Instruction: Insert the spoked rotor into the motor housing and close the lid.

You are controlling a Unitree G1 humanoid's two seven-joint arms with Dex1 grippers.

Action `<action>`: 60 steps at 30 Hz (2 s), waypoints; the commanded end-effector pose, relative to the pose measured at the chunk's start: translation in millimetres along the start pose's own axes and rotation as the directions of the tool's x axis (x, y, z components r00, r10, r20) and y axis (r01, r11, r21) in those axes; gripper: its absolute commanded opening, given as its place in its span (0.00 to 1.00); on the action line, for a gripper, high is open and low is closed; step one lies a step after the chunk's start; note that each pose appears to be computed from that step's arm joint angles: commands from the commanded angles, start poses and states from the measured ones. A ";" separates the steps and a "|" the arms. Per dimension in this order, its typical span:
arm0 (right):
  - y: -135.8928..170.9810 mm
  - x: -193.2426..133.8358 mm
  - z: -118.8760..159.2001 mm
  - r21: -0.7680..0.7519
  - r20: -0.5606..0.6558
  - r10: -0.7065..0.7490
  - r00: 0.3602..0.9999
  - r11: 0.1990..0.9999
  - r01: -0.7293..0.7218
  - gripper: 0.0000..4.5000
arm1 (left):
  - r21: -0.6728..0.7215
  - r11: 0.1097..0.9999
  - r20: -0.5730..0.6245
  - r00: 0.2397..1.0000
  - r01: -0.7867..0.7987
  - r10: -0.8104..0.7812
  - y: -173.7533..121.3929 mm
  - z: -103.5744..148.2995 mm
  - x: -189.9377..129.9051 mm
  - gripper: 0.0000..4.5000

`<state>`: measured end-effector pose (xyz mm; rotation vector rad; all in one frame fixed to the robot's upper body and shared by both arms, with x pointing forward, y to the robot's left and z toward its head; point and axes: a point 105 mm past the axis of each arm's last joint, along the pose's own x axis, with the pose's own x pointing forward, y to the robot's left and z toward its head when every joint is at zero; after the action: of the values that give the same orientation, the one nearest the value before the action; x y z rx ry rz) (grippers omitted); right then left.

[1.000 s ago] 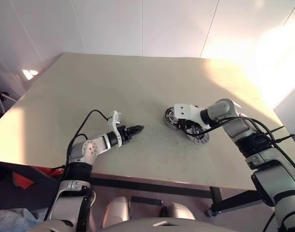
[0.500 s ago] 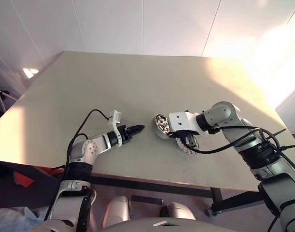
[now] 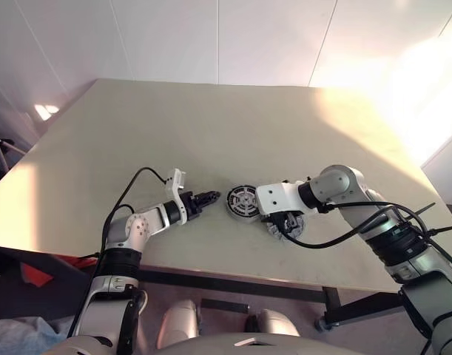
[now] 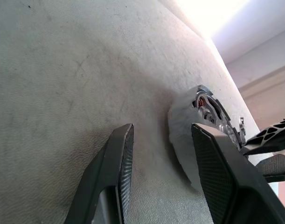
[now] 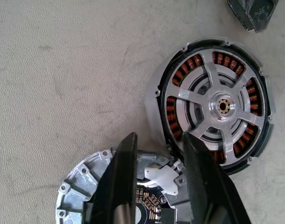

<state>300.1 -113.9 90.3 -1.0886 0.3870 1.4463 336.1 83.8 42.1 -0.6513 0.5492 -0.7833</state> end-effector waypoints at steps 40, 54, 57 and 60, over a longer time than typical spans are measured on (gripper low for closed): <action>114.6 -54.6 -55.9 0.889 0.225 -0.507 0.832 -0.242 -0.388 0.48 | -0.021 0.999 -0.109 0.994 -0.026 0.024 10.0 -20.5 2.3 0.47; 120.6 -33.9 -52.9 0.894 0.204 -0.468 0.860 -0.269 -0.358 0.48 | -0.014 0.999 -0.107 0.994 -0.032 0.031 9.6 -17.2 -1.5 0.47; 121.3 -34.8 -52.1 0.896 0.206 -0.467 0.860 -0.265 -0.358 0.48 | -0.016 0.999 -0.109 0.994 -0.036 0.034 10.1 -19.3 -2.4 0.47; 119.3 -33.4 -50.0 0.899 0.212 -0.467 0.858 -0.251 -0.359 0.48 | -0.017 0.999 -0.108 0.994 -0.036 0.034 9.9 -19.4 -2.2 0.47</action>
<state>205.9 -206.5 44.9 0.8184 0.8787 0.6210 328.7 75.4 35.7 -0.6415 0.6131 -0.8427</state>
